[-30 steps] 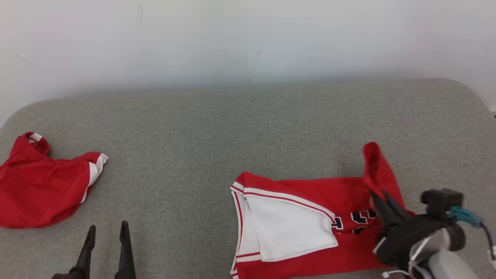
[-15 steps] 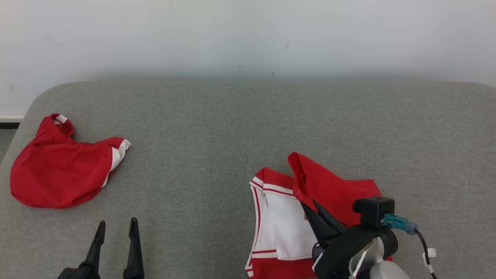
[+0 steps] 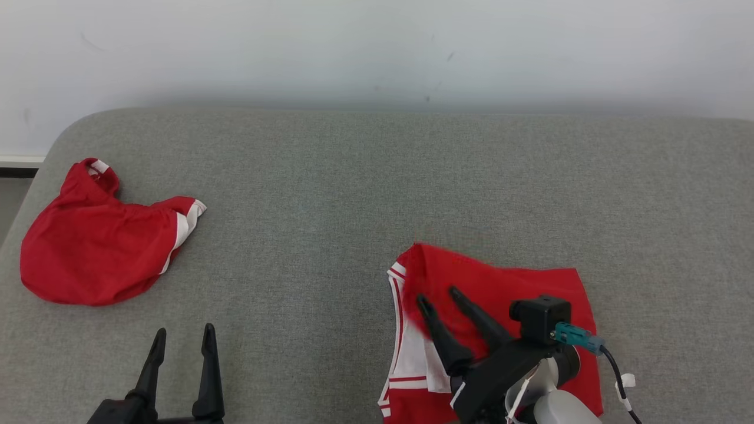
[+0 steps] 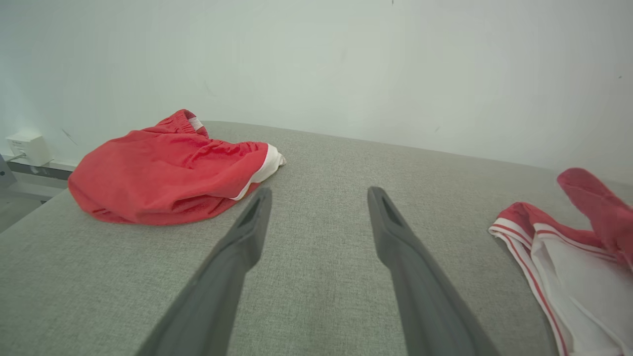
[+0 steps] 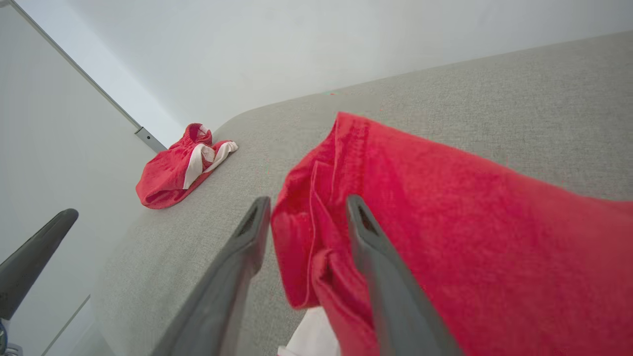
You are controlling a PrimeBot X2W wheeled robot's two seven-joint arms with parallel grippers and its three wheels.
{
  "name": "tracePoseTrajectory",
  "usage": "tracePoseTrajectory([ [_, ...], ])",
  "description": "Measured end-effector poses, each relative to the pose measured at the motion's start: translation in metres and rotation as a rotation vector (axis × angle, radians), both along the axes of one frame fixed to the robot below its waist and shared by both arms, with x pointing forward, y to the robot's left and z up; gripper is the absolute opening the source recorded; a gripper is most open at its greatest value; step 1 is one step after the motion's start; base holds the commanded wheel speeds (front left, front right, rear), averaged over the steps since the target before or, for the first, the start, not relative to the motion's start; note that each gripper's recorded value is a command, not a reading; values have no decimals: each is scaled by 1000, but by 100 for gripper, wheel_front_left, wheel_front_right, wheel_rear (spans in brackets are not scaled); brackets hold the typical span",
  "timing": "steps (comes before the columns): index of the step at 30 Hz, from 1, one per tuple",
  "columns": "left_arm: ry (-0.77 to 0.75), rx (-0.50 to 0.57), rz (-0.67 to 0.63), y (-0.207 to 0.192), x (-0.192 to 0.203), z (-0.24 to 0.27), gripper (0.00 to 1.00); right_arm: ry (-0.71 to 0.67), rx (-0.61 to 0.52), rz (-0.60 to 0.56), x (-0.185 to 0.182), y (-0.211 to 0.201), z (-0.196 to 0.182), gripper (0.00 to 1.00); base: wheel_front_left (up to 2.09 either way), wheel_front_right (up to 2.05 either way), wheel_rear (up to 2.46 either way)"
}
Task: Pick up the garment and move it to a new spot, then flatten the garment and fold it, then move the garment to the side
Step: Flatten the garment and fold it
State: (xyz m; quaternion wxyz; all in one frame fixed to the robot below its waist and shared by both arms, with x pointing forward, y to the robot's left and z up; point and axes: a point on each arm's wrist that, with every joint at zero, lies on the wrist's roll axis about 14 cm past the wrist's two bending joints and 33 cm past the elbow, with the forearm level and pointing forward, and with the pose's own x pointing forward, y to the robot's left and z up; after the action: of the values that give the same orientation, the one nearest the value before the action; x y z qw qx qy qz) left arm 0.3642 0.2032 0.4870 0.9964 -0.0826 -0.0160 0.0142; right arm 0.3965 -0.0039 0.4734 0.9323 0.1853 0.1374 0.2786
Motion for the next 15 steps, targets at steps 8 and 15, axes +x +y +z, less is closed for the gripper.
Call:
tracePoseTrajectory([
  [8,-4,0,-16,-7,5,1,100,-154,6,-97,18,-37,30,100,0,0,0],
  [15,-22,-1,-36,-13,8,7,100,-253,-22,-229,27,-93,50,100,0,0,0],
])
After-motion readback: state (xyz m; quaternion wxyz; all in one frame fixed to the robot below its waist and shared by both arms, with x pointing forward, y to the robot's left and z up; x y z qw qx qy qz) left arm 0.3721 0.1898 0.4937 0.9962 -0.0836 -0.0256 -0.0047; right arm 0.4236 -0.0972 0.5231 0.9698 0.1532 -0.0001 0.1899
